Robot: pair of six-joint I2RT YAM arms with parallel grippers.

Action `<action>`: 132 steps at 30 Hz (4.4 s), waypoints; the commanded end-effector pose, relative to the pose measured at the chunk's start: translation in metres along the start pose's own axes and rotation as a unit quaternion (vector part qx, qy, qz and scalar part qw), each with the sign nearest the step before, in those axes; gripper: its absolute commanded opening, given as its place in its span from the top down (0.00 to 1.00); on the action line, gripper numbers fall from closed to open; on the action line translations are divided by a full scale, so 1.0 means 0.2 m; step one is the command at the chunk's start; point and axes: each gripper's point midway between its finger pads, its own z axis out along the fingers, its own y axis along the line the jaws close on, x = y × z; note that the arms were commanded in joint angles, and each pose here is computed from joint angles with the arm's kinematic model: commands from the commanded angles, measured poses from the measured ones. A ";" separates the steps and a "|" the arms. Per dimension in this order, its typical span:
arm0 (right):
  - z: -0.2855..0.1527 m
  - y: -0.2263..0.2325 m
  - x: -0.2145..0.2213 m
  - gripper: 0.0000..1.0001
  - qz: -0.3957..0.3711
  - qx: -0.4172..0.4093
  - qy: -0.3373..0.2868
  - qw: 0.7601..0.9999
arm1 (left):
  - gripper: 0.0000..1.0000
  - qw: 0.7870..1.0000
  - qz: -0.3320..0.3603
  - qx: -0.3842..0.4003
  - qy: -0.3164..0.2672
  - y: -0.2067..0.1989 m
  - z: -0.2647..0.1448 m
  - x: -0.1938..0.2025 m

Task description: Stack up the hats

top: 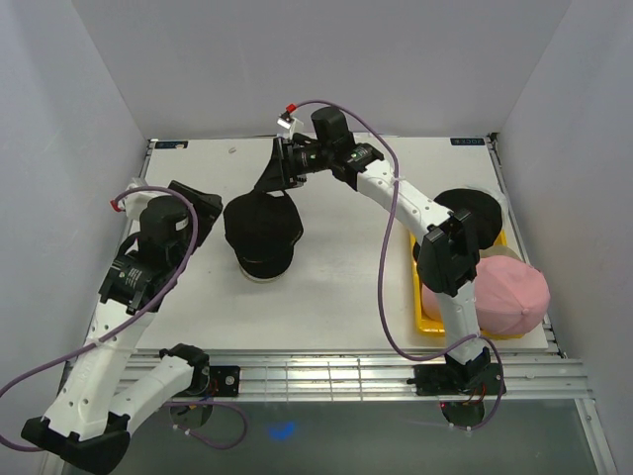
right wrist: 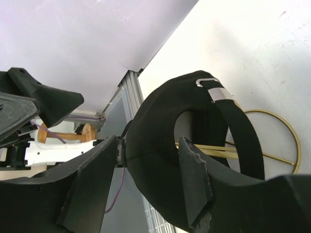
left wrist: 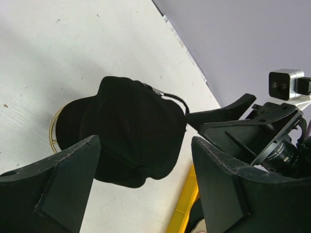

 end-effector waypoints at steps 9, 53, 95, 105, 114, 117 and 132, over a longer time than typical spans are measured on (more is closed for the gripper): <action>-0.09 0.07 -0.10 0.36 -0.034 0.050 -0.046 0.997 | 0.16 1.000 -0.010 -0.017 -0.005 0.07 0.00 0.02; -2.03 0.00 1.01 0.34 0.223 0.649 -0.312 0.657 | 0.15 0.967 0.089 0.204 0.122 -0.51 -0.13 0.12; -2.35 -0.37 1.10 0.91 0.225 0.742 -0.169 0.609 | 0.15 0.965 0.108 0.187 0.151 -0.40 -0.08 0.23; -2.27 -0.18 0.83 0.92 0.184 0.675 -0.189 0.689 | 0.14 0.964 0.110 0.180 0.162 -0.37 -0.06 0.27; -2.22 -0.10 0.70 0.92 0.168 0.638 -0.193 0.726 | 0.12 0.958 0.113 0.191 0.184 -0.38 -0.05 0.32; -2.19 -0.08 0.67 0.92 0.164 0.625 -0.195 0.738 | 0.11 0.951 0.121 0.210 0.193 -0.42 -0.06 0.34; -2.06 0.06 0.34 0.92 0.120 0.526 -0.212 0.815 | 0.09 0.882 0.148 0.360 0.265 -0.67 -0.18 0.48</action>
